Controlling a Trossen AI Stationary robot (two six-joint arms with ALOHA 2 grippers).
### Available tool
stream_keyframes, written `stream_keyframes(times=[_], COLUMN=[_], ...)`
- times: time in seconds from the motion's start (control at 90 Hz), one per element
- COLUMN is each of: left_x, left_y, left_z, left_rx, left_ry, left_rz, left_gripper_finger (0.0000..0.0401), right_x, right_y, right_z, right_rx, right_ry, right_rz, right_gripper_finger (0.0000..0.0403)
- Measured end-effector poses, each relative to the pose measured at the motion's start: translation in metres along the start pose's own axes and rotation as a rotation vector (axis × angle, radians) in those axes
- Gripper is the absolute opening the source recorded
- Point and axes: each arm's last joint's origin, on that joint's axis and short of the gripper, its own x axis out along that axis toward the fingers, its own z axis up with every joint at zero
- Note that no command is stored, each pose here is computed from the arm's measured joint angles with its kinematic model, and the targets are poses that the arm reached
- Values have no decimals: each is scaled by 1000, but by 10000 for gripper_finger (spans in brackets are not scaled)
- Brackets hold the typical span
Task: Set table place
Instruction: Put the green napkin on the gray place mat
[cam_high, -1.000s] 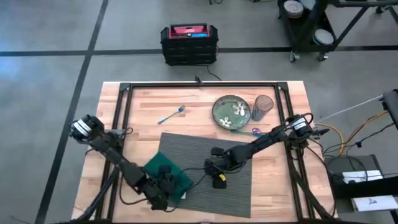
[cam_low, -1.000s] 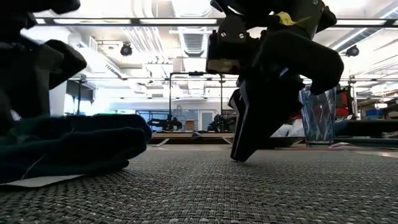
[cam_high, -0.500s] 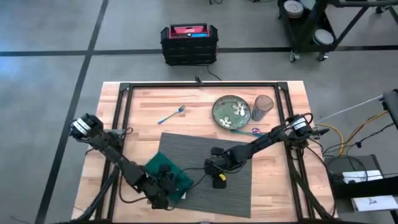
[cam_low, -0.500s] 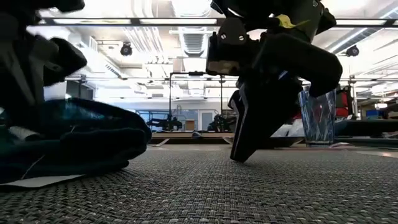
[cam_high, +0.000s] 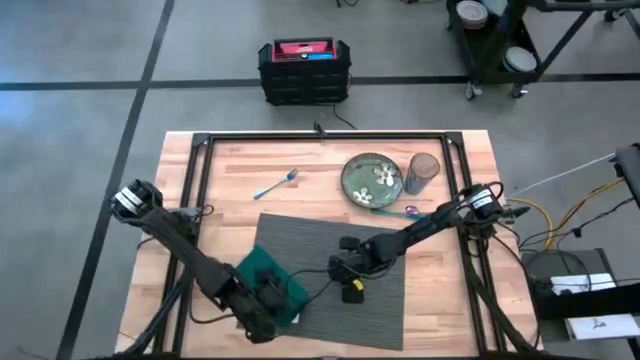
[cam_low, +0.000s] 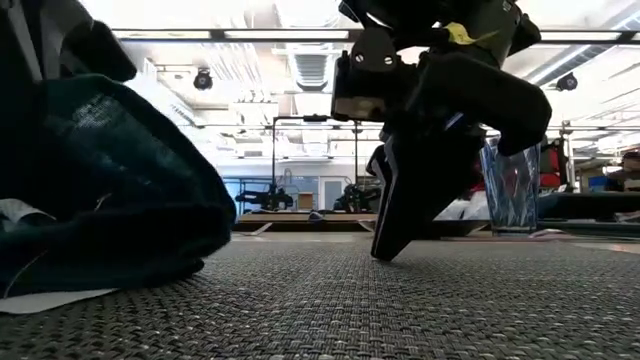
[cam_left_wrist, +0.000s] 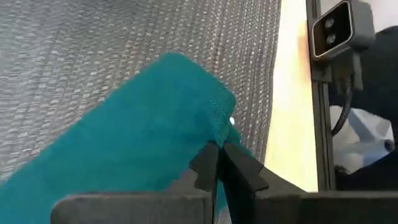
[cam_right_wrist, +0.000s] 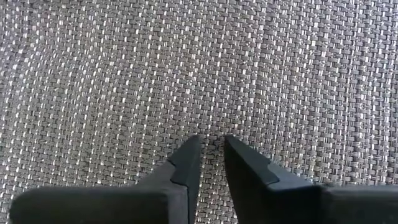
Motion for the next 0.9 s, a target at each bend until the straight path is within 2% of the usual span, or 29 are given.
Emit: stream_keyframes(times=[0.156, 0.344, 0.467, 0.556, 0.667, 0.822, 0.9], left_x=[8, 9, -3, -19, -38, -56, -62], left_y=[-4, -3, -7, -12, -15, 4, 19], left_z=[-3, -7, 3, 7, -7, -37, -47], left_rx=[-37, -33, -48, -71, -114, -332, -414], left_ry=[34, 151, 184, 180, 154, 147, 134], left_rz=[-46, -108, -116, -17, 219, 541, 605], left_gripper_finger=[33, 108, 146, 156, 153, 148, 158], right_x=[0, -1, -2, -4, -7, -8, -6], right_y=[0, 1, 1, 2, 4, 4, 2], right_z=[0, 1, 4, 9, 15, 16, 13], right_rx=[8, 7, 2, -24, -28, -23, -7], right_ry=[0, -3, -13, -28, -48, -52, -41], right_rz=[1, 4, 8, 12, 17, 15, 11], right_gripper_finger=[48, 60, 69, 76, 83, 97, 106])
